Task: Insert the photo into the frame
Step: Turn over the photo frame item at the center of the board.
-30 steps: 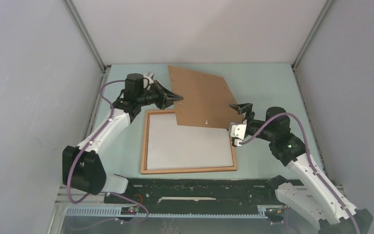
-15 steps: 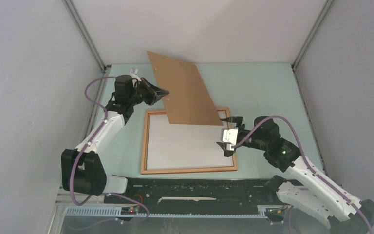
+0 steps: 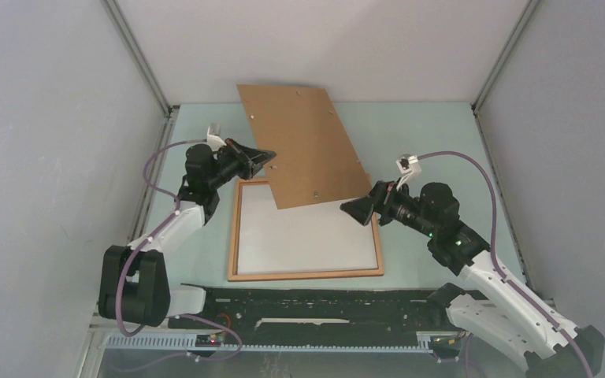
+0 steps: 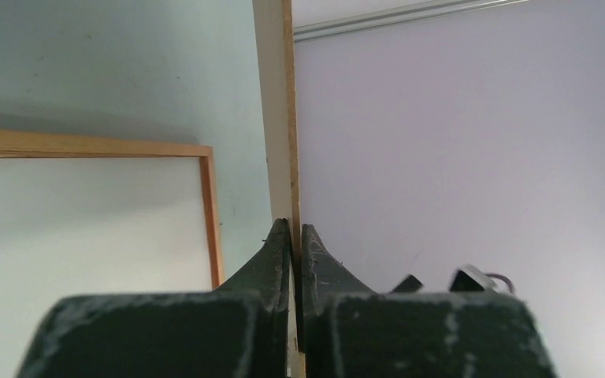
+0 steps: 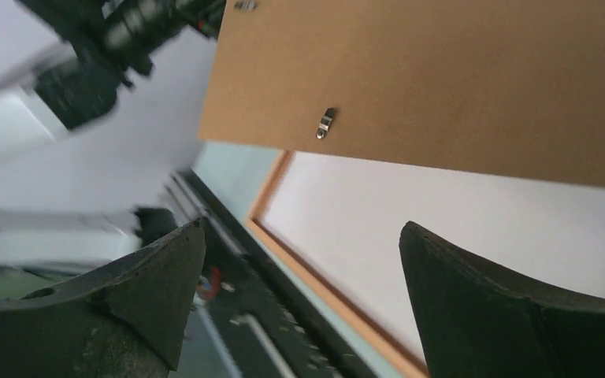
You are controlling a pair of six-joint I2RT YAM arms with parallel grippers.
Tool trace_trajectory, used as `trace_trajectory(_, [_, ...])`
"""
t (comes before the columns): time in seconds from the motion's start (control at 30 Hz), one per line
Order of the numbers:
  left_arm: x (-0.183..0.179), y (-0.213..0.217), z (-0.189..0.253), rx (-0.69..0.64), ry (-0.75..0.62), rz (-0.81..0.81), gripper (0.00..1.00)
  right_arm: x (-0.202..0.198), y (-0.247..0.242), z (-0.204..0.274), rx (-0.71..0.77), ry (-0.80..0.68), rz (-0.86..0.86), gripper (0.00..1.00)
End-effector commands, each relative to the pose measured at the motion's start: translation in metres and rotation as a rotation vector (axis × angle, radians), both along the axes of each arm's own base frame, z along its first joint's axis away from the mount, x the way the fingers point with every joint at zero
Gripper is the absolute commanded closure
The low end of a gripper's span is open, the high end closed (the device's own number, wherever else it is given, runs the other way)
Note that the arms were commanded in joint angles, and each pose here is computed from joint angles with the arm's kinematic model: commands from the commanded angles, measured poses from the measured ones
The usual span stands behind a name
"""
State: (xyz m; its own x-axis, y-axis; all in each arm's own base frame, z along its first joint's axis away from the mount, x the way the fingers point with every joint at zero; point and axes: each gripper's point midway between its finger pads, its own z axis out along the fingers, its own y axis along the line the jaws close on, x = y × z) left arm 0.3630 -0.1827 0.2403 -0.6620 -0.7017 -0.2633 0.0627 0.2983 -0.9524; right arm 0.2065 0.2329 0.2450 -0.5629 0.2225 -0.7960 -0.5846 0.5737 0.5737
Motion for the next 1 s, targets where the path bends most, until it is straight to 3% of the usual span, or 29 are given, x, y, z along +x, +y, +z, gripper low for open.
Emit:
trace_trajectory(0.0, [-0.025,0.001,0.093,-0.133,-0.344,-0.028,1.00,0.007,0.007,0.022,0.309,0.322,-0.127,0.00])
trace_trajectory(0.2, [-0.045,0.004,0.110,-0.180,-0.415,0.006,1.00,0.013,0.010,0.044,0.530,0.403,-0.137,0.00])
trace_trajectory(0.4, [-0.053,0.000,0.130,-0.345,-0.433,-0.034,1.00,0.030,-0.022,0.035,0.686,0.485,-0.407,0.03])
trace_trajectory(0.6, [-0.063,-0.013,0.146,-0.446,-0.450,-0.064,1.00,0.034,-0.022,0.057,0.801,0.391,-0.439,0.07])
trace_trajectory(0.8, [-0.066,-0.024,0.153,-0.487,-0.450,-0.044,1.00,0.035,-0.011,0.080,0.888,0.306,-0.386,0.17])
trace_trajectory(0.97, [-0.067,-0.032,0.156,-0.517,-0.419,-0.046,1.00,0.032,-0.022,0.092,0.930,0.246,-0.450,0.24])
